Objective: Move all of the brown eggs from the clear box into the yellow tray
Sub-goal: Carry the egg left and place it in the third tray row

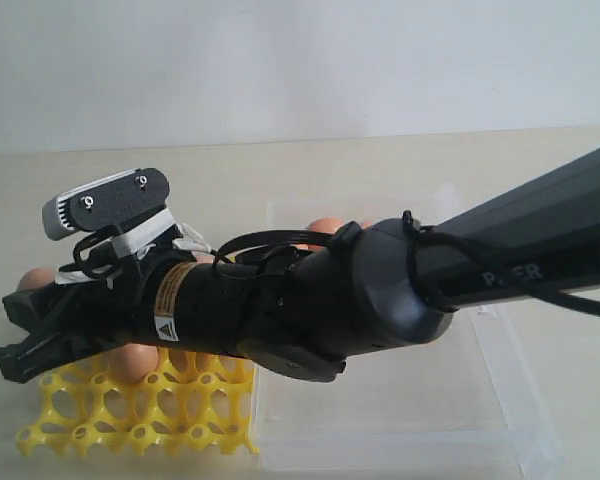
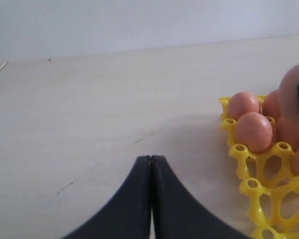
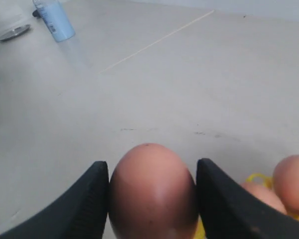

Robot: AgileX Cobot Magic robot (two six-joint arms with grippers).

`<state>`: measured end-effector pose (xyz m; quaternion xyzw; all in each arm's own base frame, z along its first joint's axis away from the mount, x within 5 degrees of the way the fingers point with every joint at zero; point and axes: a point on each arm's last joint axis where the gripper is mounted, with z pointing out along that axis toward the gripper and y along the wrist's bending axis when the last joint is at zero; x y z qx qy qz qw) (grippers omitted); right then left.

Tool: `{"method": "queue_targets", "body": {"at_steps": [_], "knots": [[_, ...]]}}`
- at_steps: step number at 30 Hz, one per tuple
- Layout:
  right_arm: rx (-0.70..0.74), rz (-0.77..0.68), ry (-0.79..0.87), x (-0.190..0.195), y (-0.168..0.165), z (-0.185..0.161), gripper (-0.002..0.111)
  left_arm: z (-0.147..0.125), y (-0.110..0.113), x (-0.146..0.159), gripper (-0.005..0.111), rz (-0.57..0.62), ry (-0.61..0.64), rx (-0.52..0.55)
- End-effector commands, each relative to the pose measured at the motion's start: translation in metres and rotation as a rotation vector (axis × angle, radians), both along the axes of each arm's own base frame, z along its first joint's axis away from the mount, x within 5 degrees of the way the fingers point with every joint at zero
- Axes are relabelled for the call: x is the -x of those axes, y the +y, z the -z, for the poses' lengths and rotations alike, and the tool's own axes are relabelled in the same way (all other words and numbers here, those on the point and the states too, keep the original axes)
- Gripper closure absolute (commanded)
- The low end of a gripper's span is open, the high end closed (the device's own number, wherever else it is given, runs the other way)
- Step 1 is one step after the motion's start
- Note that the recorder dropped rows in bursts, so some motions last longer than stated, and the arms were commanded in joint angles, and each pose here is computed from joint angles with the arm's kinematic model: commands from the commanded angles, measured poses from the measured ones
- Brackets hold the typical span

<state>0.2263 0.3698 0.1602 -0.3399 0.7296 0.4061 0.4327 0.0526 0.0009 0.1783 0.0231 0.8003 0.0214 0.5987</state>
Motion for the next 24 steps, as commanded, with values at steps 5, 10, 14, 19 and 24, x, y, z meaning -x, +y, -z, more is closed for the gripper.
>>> {"method": "queue_targets", "body": {"at_steps": [5,10,14,19,24], "knots": [[-0.005,-0.048,0.028,0.001,0.003,0.027,0.108,-0.001,0.0,0.0,0.107,-0.002,-0.001,-0.007],[0.0,-0.054,0.037,0.0,0.004,0.041,0.108,-0.001,0.0,0.0,0.107,-0.002,-0.001,-0.007],[-0.011,-0.019,0.044,-0.003,0.003,0.044,0.108,-0.001,0.0,0.0,0.107,-0.002,-0.001,-0.007],[-0.018,-0.01,0.017,-0.007,0.002,0.042,0.108,-0.001,0.0,0.0,0.107,-0.002,-0.001,-0.007],[-0.03,-0.001,0.006,-0.013,0.004,0.036,0.108,-0.001,0.0,0.0,0.107,-0.002,-0.001,-0.007]]}}
